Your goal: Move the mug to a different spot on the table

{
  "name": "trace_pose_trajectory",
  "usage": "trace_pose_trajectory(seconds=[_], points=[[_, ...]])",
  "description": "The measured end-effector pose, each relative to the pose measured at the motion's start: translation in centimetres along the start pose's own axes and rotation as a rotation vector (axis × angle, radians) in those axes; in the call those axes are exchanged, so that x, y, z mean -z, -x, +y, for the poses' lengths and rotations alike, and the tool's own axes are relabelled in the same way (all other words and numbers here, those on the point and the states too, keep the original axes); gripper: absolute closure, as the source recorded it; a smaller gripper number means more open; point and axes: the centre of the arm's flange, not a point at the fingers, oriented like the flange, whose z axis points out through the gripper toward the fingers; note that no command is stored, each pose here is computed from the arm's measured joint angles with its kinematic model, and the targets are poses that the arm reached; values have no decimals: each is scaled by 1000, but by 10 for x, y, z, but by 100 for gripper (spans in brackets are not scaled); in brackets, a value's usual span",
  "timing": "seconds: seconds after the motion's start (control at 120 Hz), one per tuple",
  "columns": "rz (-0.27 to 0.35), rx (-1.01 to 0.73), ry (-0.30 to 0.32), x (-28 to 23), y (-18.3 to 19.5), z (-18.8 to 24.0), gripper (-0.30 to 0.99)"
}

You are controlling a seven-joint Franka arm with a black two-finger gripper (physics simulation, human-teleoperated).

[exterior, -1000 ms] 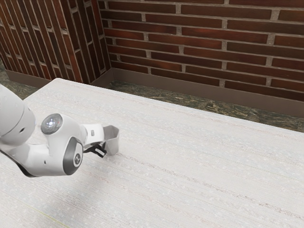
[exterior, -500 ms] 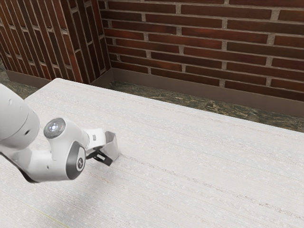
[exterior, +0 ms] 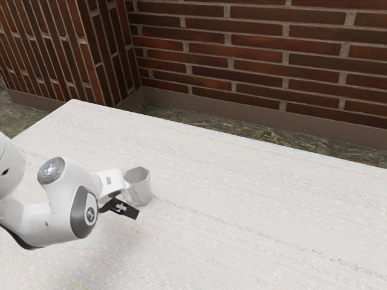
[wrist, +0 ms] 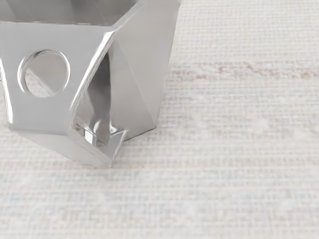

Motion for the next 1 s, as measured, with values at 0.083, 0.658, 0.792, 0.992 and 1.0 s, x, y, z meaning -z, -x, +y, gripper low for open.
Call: trace_pose_trajectory(seconds=[0.083, 0.658, 0.792, 0.992, 1.0], points=[[24, 17, 33, 14, -6, 5, 1], [-90, -175, 174, 67, -140, -79, 0], [-184, -317, 153, 102, -200, -67, 0], [-305, -385, 101, 173, -263, -40, 0], [-309, -385, 100, 176, -264, -38, 0]])
